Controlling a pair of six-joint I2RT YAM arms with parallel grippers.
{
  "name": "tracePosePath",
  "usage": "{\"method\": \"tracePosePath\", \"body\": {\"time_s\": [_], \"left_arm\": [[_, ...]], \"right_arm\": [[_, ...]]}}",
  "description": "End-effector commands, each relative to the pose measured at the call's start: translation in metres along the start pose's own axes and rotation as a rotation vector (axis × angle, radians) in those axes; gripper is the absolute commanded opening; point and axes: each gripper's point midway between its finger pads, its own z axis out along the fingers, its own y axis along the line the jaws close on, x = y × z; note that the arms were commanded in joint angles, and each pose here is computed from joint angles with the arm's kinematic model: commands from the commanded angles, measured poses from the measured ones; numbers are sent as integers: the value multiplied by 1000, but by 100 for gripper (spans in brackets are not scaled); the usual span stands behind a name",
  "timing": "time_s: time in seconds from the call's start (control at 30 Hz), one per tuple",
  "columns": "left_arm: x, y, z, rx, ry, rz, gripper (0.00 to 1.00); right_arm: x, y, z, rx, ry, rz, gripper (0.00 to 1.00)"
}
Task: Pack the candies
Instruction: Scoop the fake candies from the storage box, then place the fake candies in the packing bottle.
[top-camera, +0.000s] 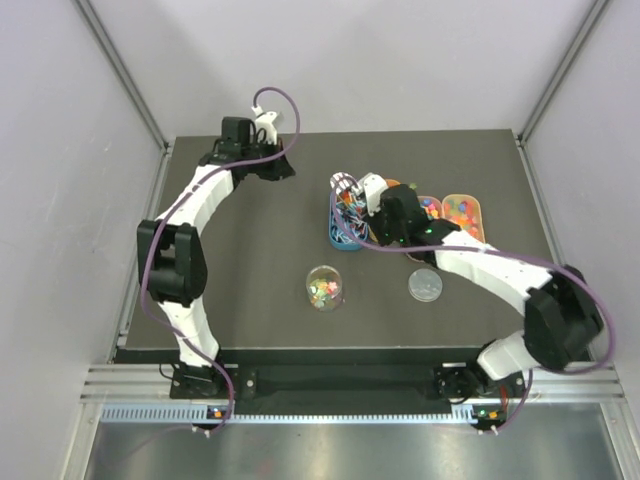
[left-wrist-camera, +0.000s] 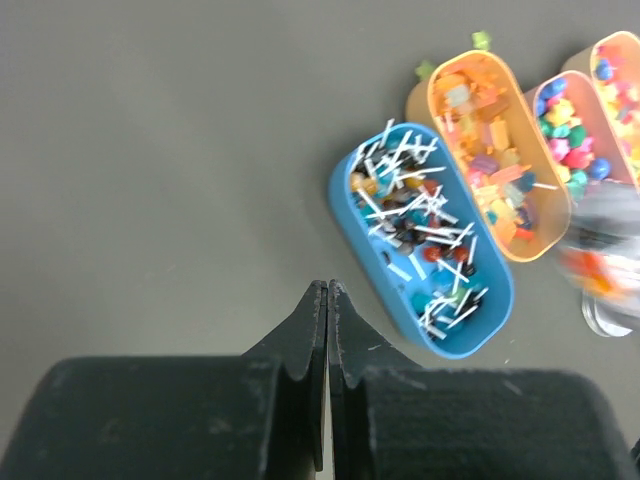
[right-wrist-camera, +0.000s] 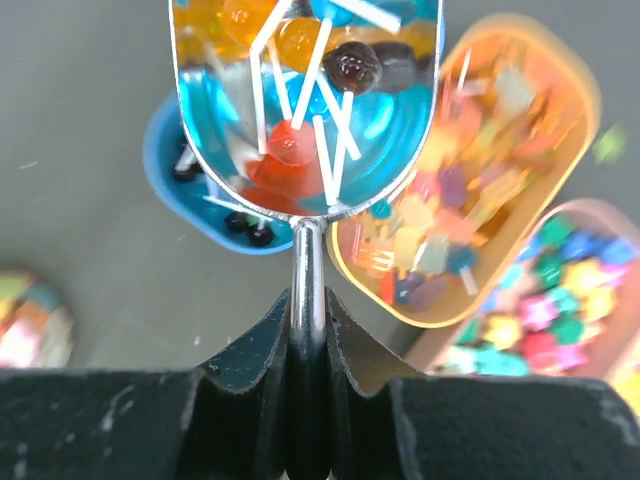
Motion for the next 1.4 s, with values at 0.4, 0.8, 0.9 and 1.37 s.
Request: {"method": "tracePosePath", "body": {"time_s": [0.4,0.8,0.9,1.37], "left_arm": [[22,-15,-80,-83,-51,69,0],[33,-18,-89,-99,-77,47,0],[37,-21,-90,-91,-83,40,0],[47,-27,-97,-79,-89,35,0]], "right_arm": [[29,41,-135,-438,142,-552,0],[60,47,-150,-479,359,-824,0],[54,45,-148,-469,384,-839,0],[35,27,-145,-368,524,-999,0]]}}
